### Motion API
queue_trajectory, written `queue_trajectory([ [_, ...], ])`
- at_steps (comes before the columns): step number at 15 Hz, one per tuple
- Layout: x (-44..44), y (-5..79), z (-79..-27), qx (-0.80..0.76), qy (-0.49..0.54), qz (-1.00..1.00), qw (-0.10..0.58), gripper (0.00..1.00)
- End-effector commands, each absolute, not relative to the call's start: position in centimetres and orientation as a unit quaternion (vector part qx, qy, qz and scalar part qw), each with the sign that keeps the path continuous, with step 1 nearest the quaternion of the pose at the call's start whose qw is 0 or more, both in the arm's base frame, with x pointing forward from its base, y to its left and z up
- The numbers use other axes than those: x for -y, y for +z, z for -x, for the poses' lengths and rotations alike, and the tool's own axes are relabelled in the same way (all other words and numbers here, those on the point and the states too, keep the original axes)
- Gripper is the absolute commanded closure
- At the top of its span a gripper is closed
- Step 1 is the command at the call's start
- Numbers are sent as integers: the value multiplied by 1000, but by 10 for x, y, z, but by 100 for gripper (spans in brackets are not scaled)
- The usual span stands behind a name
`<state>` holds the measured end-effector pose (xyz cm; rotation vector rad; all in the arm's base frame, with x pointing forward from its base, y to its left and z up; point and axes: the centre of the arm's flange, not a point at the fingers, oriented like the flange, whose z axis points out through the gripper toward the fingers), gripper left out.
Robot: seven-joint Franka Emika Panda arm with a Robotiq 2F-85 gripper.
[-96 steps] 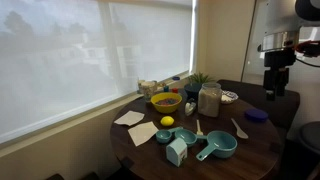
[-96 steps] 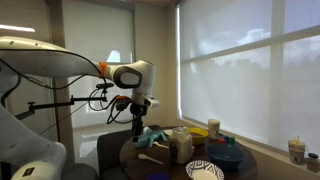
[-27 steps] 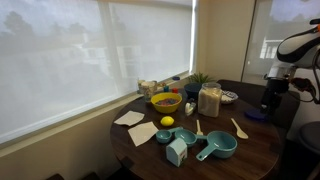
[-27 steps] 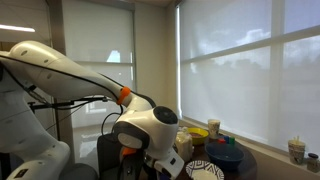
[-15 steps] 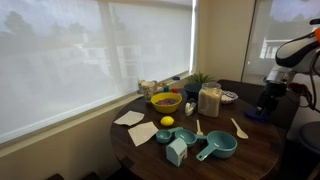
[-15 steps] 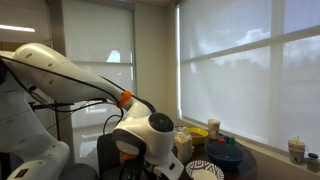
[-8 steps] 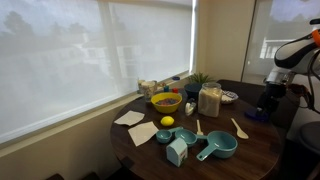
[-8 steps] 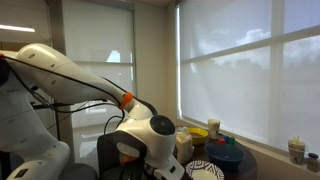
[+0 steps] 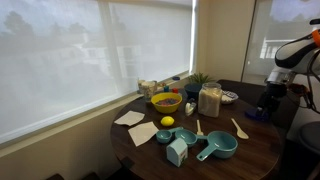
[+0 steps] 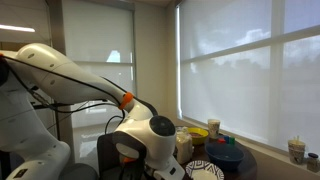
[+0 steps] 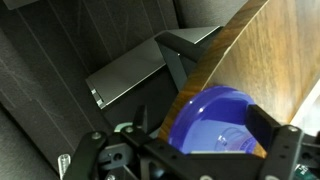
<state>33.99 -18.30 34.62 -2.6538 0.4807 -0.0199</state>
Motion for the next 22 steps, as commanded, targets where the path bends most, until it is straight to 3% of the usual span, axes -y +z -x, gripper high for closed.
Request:
queue_trajectory([
  [1,191,339,-342,-187,6,959,214,0],
  [22,213,363,-338,-235,12,936,263,0],
])
